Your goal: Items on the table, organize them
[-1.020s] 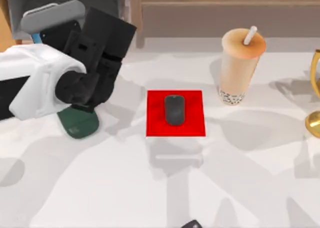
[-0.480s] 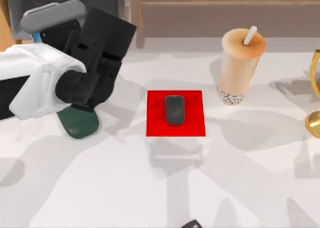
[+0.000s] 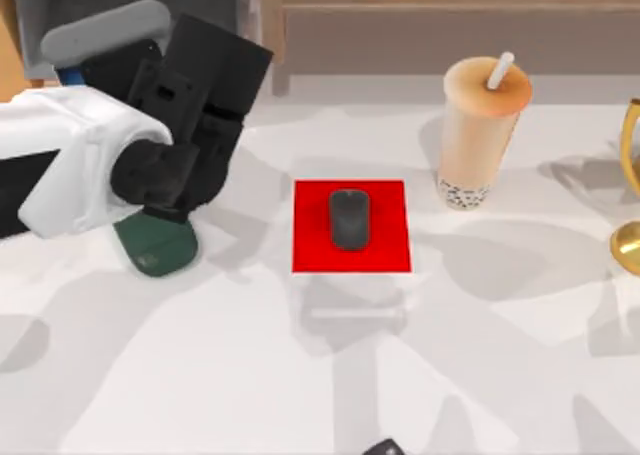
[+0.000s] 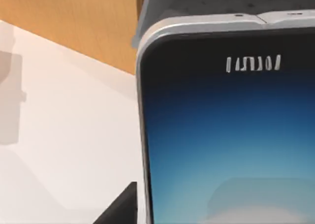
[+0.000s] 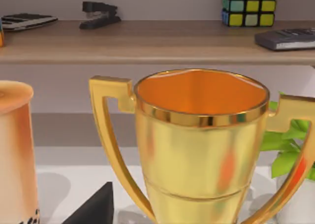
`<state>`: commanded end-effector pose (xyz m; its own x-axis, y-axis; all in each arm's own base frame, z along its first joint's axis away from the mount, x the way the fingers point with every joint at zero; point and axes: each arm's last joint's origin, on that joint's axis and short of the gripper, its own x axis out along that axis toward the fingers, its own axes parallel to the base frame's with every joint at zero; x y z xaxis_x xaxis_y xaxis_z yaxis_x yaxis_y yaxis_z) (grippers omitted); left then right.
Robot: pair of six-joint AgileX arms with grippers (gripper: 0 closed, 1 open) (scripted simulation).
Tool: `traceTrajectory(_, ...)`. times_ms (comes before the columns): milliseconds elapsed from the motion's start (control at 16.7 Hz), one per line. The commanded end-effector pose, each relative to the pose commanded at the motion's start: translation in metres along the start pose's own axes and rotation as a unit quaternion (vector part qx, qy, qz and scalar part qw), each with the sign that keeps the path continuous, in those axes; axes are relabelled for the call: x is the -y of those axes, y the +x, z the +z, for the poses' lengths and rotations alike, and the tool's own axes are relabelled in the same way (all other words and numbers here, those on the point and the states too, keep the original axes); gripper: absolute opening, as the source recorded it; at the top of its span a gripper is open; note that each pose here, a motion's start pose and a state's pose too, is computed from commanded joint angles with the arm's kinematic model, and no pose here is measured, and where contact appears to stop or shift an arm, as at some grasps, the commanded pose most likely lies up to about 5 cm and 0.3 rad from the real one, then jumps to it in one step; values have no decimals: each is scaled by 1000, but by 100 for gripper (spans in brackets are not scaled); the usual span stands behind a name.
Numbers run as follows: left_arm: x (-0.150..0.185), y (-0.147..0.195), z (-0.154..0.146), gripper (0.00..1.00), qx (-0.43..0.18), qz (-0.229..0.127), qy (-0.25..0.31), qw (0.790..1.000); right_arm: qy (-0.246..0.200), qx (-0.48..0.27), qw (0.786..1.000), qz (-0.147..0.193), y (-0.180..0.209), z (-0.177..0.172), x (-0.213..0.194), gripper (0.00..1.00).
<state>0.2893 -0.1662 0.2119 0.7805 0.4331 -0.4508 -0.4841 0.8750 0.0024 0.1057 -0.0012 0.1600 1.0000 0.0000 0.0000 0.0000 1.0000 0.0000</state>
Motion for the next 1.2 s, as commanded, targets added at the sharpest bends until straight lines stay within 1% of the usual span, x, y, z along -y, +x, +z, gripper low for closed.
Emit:
traceTrajectory(540,0,-2,0,100,1,-1,0,1000,0,0,1000,0,0,0,0,100)
traceTrajectory(780,-10,-32,-5,100,26,-16,-17,999,0,0,1000,0,0,0,0,100)
traceTrajectory(900,-15,-41,-2,100,34,-25,-28,999,0,0,1000,0,0,0,0,100)
traceTrajectory(1020,-18,-39,0,100,34,-22,-34,999,0,0,1000,0,0,0,0,100)
traceTrajectory(1200,-17,-31,-3,100,22,-13,-28,999,0,0,1000,0,0,0,0,100)
